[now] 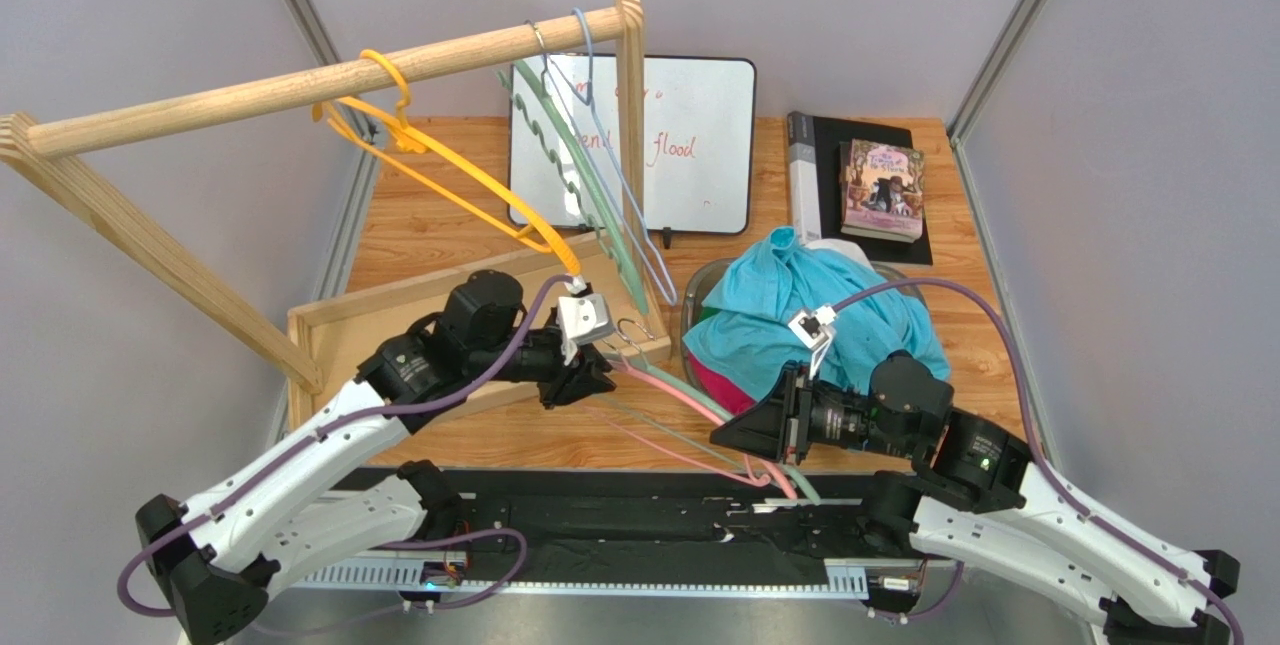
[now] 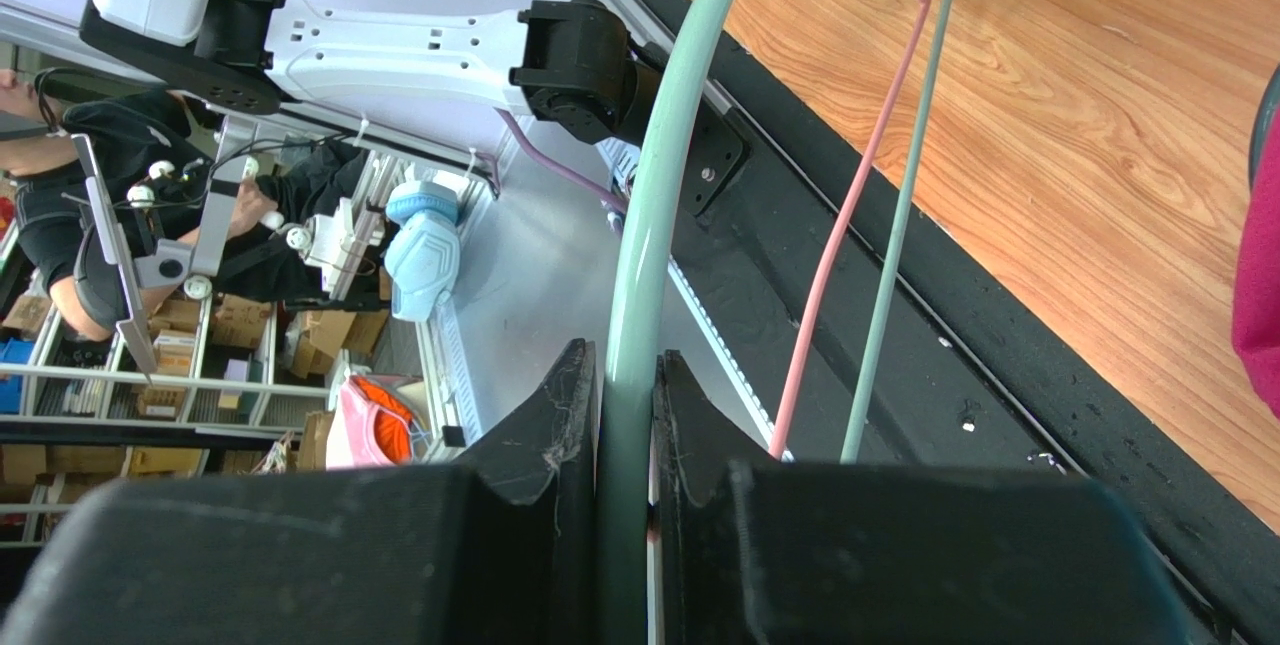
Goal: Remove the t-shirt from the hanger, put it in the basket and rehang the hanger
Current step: Pass the hanger from the right arm to the left
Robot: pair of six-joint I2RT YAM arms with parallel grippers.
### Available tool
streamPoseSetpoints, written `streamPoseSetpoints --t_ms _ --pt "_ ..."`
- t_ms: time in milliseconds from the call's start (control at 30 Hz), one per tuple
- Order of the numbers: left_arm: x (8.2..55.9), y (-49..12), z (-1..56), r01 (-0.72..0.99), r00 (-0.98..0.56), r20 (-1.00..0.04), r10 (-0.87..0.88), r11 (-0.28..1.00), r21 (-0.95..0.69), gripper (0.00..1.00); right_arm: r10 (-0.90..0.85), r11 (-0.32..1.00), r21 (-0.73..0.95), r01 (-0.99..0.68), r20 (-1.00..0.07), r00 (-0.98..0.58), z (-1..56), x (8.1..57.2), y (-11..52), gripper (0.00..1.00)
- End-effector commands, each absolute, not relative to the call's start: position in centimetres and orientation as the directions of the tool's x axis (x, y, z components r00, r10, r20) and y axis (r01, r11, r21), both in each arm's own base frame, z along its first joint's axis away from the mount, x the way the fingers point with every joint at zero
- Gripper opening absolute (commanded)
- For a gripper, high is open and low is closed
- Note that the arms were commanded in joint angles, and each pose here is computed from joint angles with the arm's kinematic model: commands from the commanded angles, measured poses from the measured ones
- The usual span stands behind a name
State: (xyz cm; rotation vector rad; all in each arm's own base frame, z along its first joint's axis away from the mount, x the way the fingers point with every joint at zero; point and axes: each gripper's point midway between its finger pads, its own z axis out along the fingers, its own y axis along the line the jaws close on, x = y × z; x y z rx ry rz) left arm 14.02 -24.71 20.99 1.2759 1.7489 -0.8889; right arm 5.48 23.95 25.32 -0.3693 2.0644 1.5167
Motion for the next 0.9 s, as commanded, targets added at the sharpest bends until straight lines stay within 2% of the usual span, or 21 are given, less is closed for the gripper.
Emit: streamPoseSetpoints --t_ms 0,67,100,167,233,267,433,467,533,600,867 --pt "12.5 -24.7 24.9 0.976 -0.136 -0.94 0.314 0.206 -0.073 0.4 0.173 0.228 0.772 -0.594 -0.632 -0.755 29.3 5.8 24.4 0.0" --pt "12.3 -24.2 25.9 0.972 -0.131 -0.949 0.286 0.227 -0.066 0.44 0.163 0.21 0.762 -0.612 -0.645 -0.747 29.6 5.4 24.3 0.0" --pt "12.4 -24.0 26.2 0.968 -0.13 -0.951 0.28 0.242 -0.061 0.54 0.158 0.212 0.761 -0.613 -0.646 -0.747 29.5 5.3 24.2 0.0" --pt "12.9 -23.6 27.1 0.956 -0.127 -0.957 0.26 0.288 -0.049 0.56 0.153 0.205 0.751 -0.627 -0.657 -0.738 29.8 5.2 24.0 0.0" --pt "13.4 -23.4 27.9 0.946 -0.13 -0.961 0.243 0.321 -0.047 0.66 0.145 0.205 0.748 -0.631 -0.661 -0.737 29.7 5.1 24.1 0.0" --pt "13.7 -23.4 28.2 0.935 -0.149 -0.963 0.226 0.349 -0.063 0.79 0.139 0.202 0.743 -0.638 -0.666 -0.733 29.8 5.0 24.1 0.0" --pt "16.3 -23.9 28.3 0.891 -0.199 -0.956 0.217 0.445 -0.084 0.81 0.125 0.214 0.74 -0.638 -0.668 -0.734 29.6 5.2 24.4 0.0" --pt "16.7 -23.9 28.2 0.883 -0.203 -0.954 0.221 0.463 -0.081 0.85 0.126 0.21 0.738 -0.641 -0.67 -0.731 29.8 5.1 24.4 0.0" --pt "17.0 -24.0 28.2 0.882 -0.201 -0.953 0.227 0.465 -0.076 0.85 0.126 0.212 0.737 -0.642 -0.672 -0.73 29.7 5.2 24.4 0.0" --pt "17.3 -24.3 28.0 0.883 -0.198 -0.951 0.237 0.464 -0.069 0.94 0.129 0.21 0.736 -0.644 -0.673 -0.728 29.9 5.2 24.3 0.0" --pt "18.4 -23.2 28.1 0.827 -0.252 -0.943 0.218 0.554 -0.093 0.95 0.126 0.208 0.735 -0.645 -0.674 -0.728 30.0 5.1 24.3 0.0"
